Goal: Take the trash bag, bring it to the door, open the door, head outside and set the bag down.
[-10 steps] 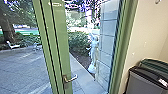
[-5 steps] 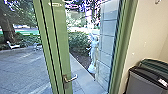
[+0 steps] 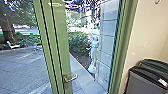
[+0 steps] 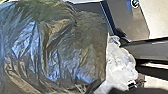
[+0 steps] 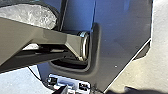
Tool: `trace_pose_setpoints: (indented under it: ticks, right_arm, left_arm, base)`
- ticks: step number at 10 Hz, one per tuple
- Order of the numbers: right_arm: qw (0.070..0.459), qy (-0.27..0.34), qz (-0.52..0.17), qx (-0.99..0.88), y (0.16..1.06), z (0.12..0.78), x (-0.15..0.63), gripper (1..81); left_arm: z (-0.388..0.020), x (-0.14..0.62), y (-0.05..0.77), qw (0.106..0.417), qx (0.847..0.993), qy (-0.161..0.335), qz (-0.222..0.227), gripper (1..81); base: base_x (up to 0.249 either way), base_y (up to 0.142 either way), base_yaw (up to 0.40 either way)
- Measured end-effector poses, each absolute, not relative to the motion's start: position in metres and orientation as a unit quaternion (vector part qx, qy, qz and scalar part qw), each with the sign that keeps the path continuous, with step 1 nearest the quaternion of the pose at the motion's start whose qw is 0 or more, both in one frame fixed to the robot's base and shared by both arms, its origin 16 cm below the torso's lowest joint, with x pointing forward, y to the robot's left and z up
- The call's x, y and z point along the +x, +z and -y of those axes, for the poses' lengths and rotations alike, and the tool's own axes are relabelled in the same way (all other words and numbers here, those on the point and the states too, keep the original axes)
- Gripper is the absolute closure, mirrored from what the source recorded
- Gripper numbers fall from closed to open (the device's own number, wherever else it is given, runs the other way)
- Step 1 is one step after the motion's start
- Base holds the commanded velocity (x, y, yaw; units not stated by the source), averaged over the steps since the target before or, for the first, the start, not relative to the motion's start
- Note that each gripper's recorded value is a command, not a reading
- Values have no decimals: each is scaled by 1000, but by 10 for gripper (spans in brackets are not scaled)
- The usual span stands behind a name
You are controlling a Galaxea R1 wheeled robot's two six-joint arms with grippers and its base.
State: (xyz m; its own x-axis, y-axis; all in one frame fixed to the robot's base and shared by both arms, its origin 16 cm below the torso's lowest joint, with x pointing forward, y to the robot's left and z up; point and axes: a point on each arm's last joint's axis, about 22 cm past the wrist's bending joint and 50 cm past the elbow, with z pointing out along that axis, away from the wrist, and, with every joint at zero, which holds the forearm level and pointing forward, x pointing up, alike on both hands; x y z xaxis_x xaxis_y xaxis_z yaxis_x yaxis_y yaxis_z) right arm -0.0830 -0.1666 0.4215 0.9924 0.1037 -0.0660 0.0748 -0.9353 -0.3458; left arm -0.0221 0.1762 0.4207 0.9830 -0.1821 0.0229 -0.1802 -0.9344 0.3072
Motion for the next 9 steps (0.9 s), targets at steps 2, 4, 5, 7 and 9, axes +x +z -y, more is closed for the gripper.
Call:
trace_pose_setpoints:
  ticks: [2, 4, 5, 7, 9]
  right_arm:
    - [174, 42, 45, -983, 421, 167, -83, 10]
    - [174, 41, 45, -983, 421, 167, -83, 10]
    - [174, 42, 45, -983, 421, 167, -83, 10]
    - [175, 47, 44, -982, 422, 166, -93, 10]
    - [169, 44, 45, -984, 421, 174, -89, 10]
  left_arm:
    - [-176, -22, 421, 156, 983, -3, 93, 811]
    - [-176, -22, 421, 156, 983, -3, 93, 811]
    - [-177, -22, 421, 155, 983, -2, 93, 811]
    - [-185, -17, 420, 151, 984, 4, 93, 811]
    - [-189, -24, 420, 152, 984, 14, 88, 811]
  base:
    - [0, 0, 90]
    - [0, 0, 275]
    - [0, 0, 284]
    - [0, 0, 284]
    - [0, 0, 291]
